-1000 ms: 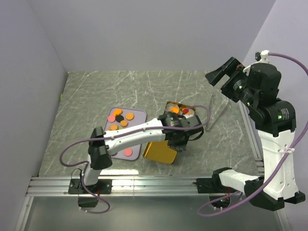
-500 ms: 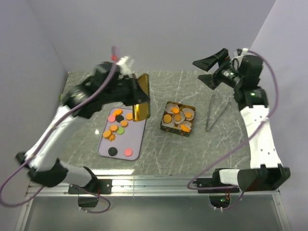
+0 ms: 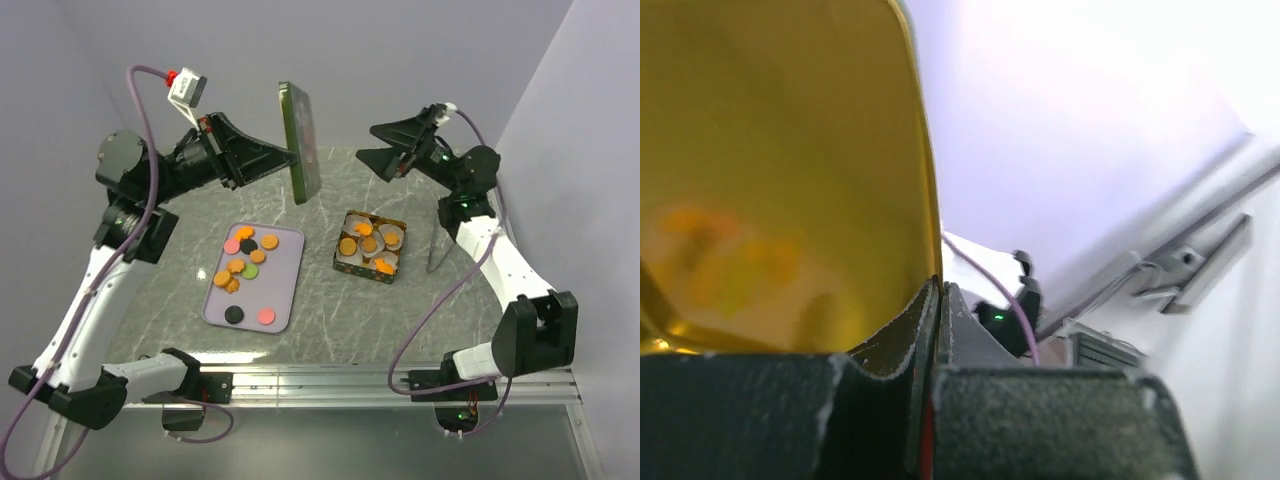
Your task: Pack the cookies
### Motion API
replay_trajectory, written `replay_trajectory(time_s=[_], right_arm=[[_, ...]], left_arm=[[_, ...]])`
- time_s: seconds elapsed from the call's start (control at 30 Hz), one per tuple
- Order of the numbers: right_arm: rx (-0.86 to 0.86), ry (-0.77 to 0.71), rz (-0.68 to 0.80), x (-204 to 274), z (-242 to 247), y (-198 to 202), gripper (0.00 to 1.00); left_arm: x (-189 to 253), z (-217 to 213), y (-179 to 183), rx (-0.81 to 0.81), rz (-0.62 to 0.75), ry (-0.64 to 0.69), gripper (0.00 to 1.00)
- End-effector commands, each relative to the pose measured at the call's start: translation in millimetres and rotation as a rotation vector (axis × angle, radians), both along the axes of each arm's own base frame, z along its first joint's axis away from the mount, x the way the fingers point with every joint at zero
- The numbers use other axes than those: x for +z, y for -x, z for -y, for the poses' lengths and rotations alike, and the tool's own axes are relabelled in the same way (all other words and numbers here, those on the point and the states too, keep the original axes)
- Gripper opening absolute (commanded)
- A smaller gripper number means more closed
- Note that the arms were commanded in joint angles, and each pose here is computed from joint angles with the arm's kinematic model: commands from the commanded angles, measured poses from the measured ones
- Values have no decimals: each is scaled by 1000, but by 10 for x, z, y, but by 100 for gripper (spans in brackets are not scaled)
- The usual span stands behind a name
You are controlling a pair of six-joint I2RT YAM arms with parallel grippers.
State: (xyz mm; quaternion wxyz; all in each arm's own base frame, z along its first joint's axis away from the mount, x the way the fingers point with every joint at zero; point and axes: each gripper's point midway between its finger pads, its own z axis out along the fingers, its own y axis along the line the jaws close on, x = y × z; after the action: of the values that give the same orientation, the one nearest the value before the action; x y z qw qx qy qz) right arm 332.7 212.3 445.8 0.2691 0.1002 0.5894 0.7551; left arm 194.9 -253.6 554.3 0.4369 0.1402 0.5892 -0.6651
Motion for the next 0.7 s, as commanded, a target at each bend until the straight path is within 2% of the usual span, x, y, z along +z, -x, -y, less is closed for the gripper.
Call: replay_trajectory(time_s=[0.0,0.03,0.1,0.3,0.67], right_arm=[[119,-61,217,410,-201,293,100],[134,-68,223,415,-236,284,100],[172,-79,257,405,-340,251,99],[227,-168,295,444,-365,210,97],[390,-410,370,848,-270,517,86]], left_arm=[[383,-33,338,-190,193,141,0],[361,-5,297,-216,155,153,0],[442,-21,352,-247,209,183,0],[555,23,250,-281,171,185,0],[489,-44,156,-359,117,280,0]])
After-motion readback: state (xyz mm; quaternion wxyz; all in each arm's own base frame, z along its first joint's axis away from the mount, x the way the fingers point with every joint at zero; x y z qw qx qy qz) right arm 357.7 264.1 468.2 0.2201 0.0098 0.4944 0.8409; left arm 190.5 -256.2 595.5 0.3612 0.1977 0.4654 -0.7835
